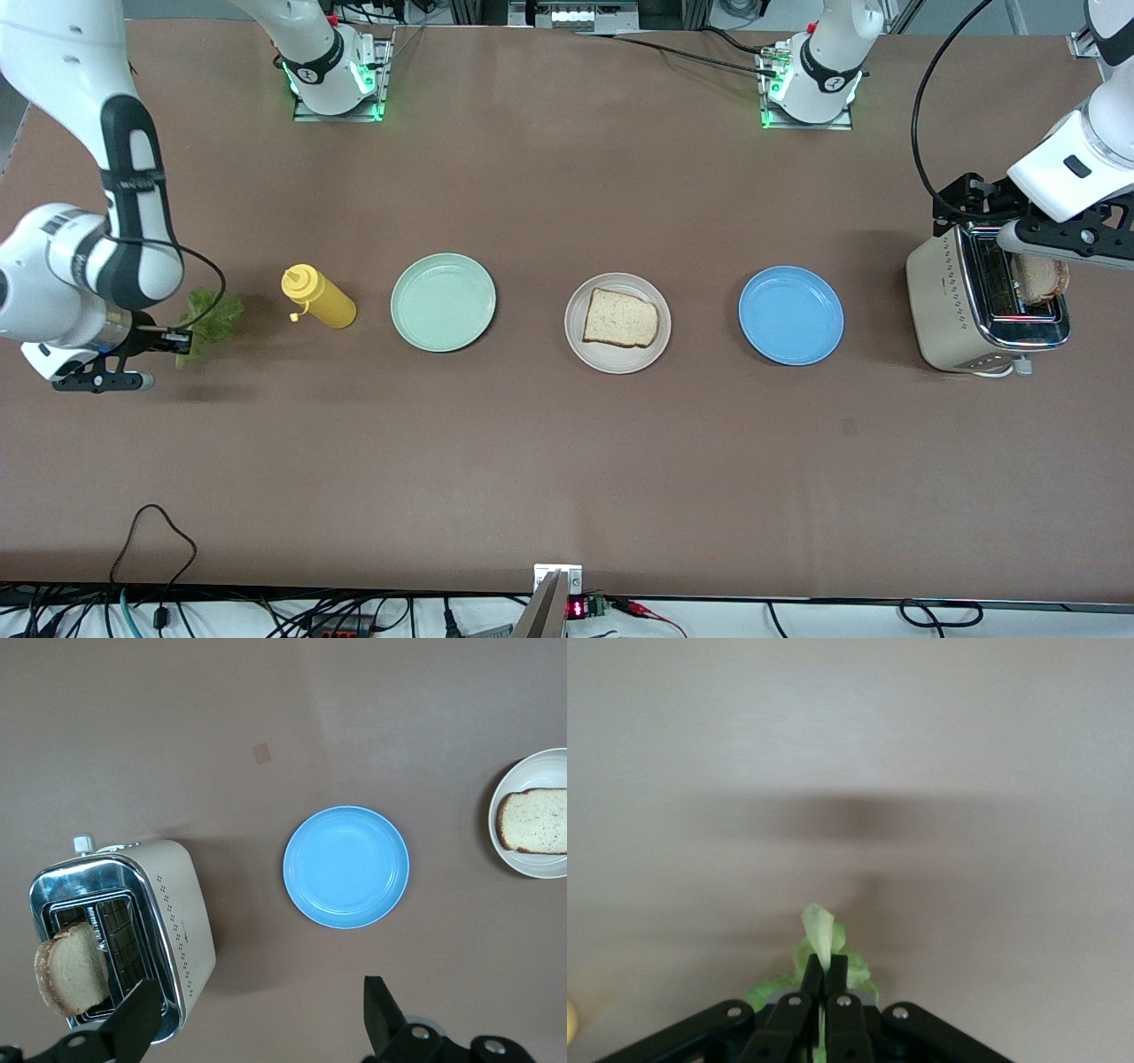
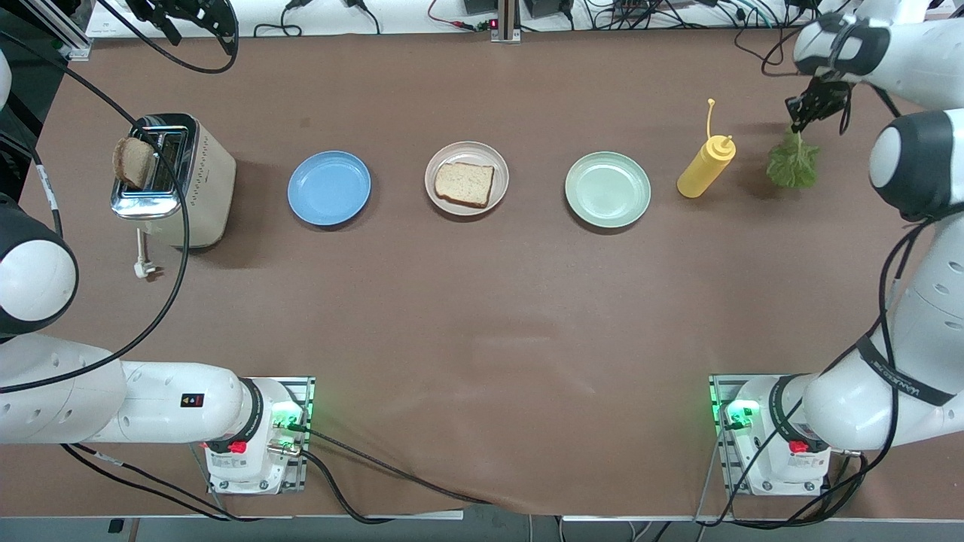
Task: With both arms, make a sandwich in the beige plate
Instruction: 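Lift the lettuce and carry it toward the beige plate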
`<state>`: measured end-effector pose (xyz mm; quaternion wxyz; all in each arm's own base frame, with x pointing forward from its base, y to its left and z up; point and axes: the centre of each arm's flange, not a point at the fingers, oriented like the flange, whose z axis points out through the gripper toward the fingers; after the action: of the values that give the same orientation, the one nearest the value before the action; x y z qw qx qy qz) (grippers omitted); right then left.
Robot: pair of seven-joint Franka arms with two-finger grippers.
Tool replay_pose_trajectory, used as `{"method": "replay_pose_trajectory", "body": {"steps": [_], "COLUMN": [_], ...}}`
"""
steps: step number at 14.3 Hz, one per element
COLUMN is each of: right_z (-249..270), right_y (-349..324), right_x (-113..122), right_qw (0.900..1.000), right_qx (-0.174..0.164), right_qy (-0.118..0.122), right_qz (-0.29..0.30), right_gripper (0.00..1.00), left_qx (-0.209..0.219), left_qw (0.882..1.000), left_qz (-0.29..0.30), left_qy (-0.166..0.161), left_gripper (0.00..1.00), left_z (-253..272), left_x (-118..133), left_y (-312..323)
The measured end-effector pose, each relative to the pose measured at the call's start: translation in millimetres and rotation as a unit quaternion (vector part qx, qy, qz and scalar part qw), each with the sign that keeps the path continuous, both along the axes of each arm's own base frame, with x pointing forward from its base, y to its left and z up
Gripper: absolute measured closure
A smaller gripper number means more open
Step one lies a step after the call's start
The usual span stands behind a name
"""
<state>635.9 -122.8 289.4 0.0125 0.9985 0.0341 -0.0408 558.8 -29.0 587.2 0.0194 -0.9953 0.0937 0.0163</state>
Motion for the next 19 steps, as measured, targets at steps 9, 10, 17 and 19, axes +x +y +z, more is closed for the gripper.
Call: {"method": "replay_pose_trajectory", "body": {"steps": [9,10,17,19], "right_z": [157,172,221,226], "right_y": [64,79,240,293], "right_x": [-2,-1,-7,-18], "right_qw": [0.965,0.956,0.902,0.883], "right_qx": [0.088,0.095,0.093,0.095], "right_qy": [0.035,0.039,0.033,0.03], "right_qz": [0.243,0.275,0.421,0.459], "right_gripper": [0.96,0.96,0.96,0.96], "left_qx": [0.0,0.0,0.0,0.0], "left_qw": [1.0,1.0,1.0,1.0], "left_qz": [0.0,0.0,0.0,0.0], "left_qy": [0.0,0.0,0.0,0.0], "left_gripper": [0.0,0.0,0.0,0.0], "left_z": [0,0,0,0], "left_x": [0,0,0,0], "left_y": [0,0,0,0]}}
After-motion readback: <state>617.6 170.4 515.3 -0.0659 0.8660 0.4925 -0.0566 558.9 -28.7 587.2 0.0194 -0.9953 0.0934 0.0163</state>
